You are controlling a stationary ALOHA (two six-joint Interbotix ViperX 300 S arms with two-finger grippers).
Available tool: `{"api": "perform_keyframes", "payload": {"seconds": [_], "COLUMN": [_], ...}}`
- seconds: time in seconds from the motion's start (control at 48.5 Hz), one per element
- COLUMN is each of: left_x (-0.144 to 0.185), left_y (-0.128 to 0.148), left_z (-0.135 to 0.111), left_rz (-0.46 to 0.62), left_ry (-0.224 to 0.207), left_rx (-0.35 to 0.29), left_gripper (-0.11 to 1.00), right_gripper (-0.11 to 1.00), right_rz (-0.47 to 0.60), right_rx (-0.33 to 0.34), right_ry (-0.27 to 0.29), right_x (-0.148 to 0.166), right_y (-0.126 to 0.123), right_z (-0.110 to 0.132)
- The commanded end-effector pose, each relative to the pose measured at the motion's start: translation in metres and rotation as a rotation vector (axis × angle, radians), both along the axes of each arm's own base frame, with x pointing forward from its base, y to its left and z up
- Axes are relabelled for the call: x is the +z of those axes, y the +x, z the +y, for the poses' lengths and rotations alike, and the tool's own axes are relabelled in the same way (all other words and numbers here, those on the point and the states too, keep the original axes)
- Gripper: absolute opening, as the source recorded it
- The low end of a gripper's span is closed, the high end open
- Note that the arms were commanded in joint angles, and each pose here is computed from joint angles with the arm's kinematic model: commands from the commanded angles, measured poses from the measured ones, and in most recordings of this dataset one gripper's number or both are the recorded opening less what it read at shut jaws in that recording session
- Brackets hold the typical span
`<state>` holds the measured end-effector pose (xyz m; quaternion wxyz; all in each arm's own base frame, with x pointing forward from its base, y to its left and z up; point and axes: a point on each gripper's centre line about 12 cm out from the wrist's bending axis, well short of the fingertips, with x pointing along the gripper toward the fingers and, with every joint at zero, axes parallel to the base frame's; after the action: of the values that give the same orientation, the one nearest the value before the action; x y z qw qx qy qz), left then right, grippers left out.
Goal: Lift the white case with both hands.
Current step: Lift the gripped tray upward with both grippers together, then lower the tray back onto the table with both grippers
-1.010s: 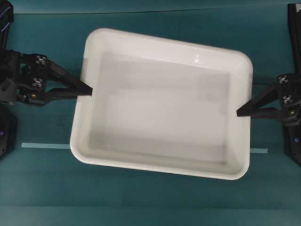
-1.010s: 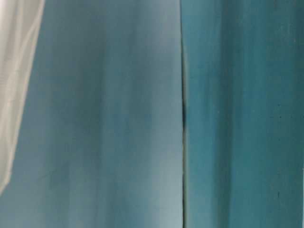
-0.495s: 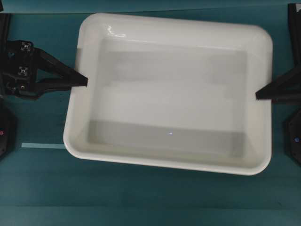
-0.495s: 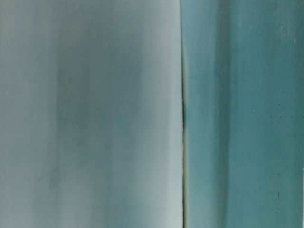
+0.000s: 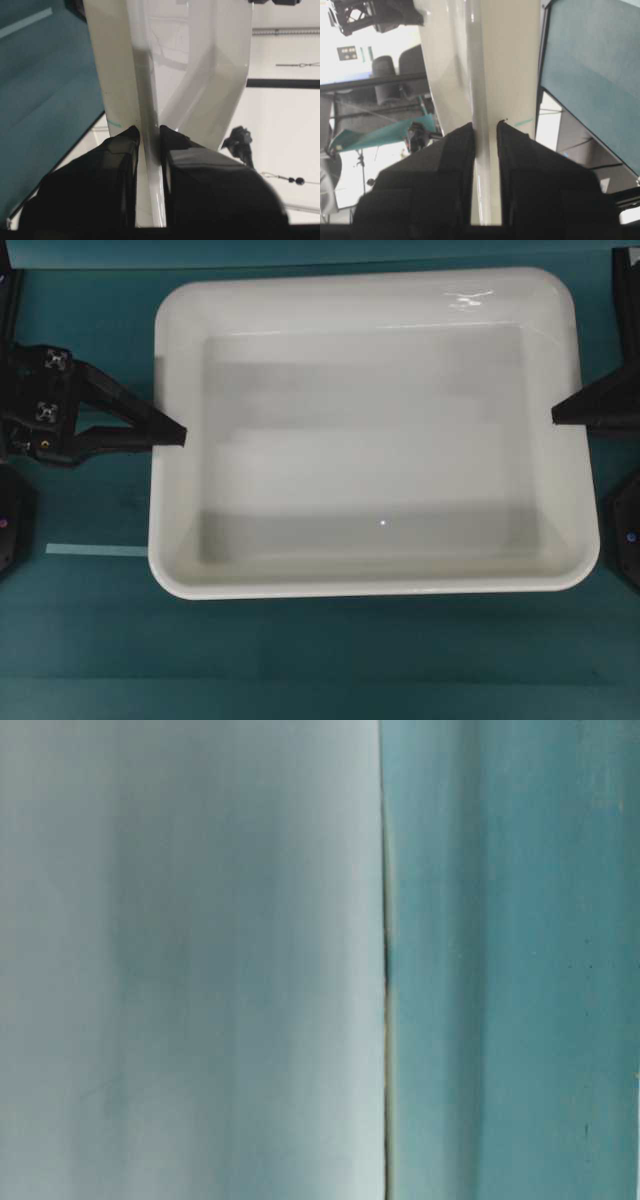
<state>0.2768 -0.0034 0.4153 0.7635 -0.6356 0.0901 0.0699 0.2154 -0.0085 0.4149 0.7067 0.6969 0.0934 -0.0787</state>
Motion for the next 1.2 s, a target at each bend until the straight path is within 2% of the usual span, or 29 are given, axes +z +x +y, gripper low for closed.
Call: {"api": "perform_keyframes", "payload": {"seconds": [0.0,0.577,0.763,0.886,1.175], "left_x": [0.01,0.006,-0.018,-0.041,-0.09], "left_y": [0.013,0.008,0.01,0.01,0.006], "left_z": [0.0,0.01,0.011,0.012,0.017], "left_rz": [-0.028,-0.003,0.055,0.109,0.21], "left_ry": [0.001,0.009,0.004,0.002,0.001], "left_rx": [0.0,0.034,0.038,0.042,0.058], "left_gripper": [0.08,0.08,0.08,0.08,0.08], "right_gripper": [0.1,0.1,0.1,0.1,0.1], "right_rz": [0.012,0.062,0.094,0.136,0.251], "right_rx": [-0.007,0.002,0.001,0.003,-0.003], "right_ry": [0.005,0.005,0.001,-0.004,-0.004], "right_x": [-0.001,-0.016,-0.028,-0.046,-0.111], "right_y": [0.013,0.013,0.014,0.015,0.018], "right_z": [-0.003,-0.001,-0.002,-0.003,-0.003]}}
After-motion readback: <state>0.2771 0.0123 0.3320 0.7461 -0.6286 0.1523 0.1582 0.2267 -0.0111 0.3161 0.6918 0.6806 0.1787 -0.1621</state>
